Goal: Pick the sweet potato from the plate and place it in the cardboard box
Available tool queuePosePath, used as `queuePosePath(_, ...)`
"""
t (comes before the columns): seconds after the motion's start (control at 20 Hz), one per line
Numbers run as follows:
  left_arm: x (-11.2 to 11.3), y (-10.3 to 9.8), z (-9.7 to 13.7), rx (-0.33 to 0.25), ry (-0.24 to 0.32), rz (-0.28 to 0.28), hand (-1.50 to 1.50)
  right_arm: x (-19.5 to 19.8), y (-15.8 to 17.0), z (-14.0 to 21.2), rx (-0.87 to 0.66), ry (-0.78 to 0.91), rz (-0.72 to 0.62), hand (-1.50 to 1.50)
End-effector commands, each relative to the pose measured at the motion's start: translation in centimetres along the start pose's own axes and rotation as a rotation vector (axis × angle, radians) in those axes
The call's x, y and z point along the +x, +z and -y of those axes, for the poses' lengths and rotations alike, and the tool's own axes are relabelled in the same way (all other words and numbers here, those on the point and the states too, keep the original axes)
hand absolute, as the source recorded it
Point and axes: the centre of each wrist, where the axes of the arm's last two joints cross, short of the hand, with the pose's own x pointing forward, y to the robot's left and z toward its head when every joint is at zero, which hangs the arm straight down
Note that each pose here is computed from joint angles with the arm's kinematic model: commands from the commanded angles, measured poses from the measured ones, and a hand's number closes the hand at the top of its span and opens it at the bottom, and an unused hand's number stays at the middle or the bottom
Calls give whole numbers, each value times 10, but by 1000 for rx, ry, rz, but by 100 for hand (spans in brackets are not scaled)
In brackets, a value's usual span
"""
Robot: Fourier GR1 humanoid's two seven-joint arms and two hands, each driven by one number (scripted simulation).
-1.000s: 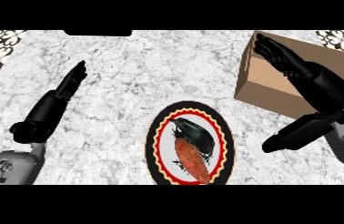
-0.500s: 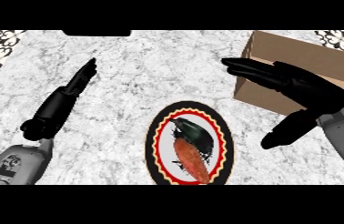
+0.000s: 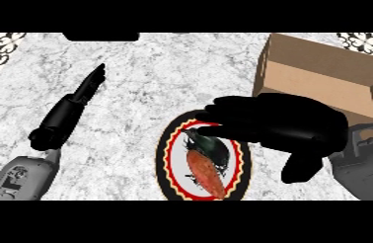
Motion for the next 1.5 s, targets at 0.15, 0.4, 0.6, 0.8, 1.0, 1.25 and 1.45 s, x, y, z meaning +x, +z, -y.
queuePosePath(0.15, 7, 14, -9, 7, -3, -15, 0, 56, -19, -14, 147, 147, -104, -150)
queuePosePath(0.4, 1, -2, -8, -2, -15, 7, 0, 75, -29, -34, 211, 154, -169, -150)
queuePosePath(0.6, 1, -8, 1, 13, 2, 7, 0, 83, -38, -53, 247, 129, -189, -150)
queuePosePath(0.8, -5, 5, 21, 7, -2, 9, 0, 91, -50, -62, 262, 138, -221, -150)
queuePosePath(1.0, 2, -5, -4, 0, 6, 10, 0, 88, -70, -60, 228, 211, -251, -150)
queuePosePath(1.25, 3, -20, 0, 18, -4, 5, 0, 90, -85, -78, 187, 198, -267, -150)
queuePosePath(1.45, 21, 4, 14, 1, 7, 21, 0, 74, -88, -85, 233, 229, -291, -150)
